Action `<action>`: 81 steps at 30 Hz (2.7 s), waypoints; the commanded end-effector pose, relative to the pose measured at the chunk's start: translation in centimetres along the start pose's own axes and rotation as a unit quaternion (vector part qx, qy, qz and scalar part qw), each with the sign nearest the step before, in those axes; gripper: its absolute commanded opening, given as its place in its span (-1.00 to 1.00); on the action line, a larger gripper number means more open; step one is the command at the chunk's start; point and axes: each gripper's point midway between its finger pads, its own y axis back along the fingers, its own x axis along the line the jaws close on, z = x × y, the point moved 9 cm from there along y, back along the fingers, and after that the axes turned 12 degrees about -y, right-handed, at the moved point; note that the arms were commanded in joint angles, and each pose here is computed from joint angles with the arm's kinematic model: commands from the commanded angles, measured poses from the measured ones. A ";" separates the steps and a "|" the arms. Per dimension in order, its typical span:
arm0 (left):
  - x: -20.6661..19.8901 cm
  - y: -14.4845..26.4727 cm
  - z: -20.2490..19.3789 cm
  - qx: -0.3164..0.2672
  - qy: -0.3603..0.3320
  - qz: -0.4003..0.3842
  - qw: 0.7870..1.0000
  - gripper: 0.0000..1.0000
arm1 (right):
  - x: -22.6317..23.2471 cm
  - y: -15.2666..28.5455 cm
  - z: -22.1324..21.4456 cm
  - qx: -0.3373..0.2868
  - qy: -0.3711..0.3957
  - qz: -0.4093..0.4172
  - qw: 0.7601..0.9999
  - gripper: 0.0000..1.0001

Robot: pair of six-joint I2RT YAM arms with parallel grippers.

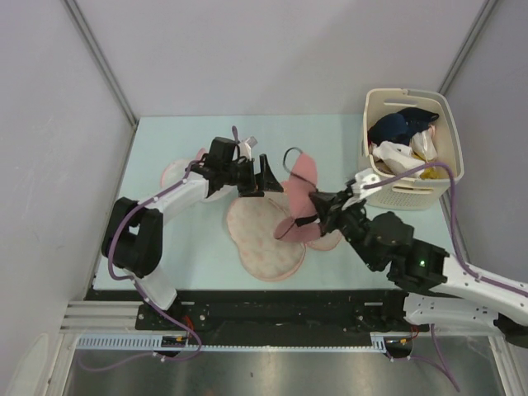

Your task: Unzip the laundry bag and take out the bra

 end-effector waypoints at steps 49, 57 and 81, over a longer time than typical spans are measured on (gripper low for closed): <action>-1.3 2.6 -2.1 0.005 -0.030 0.002 1.000 0.96 | -36.8 -13.8 11.5 -0.061 -0.102 -0.513 0.850 0.99; -3.3 5.4 -1.6 -0.023 -0.064 0.021 0.997 0.97 | -27.7 -8.8 18.9 -0.169 -0.097 -0.427 0.883 1.00; -2.3 1.0 -4.7 0.027 -0.056 0.075 0.995 0.99 | -13.6 -2.5 3.2 0.030 -0.143 -0.304 0.941 0.99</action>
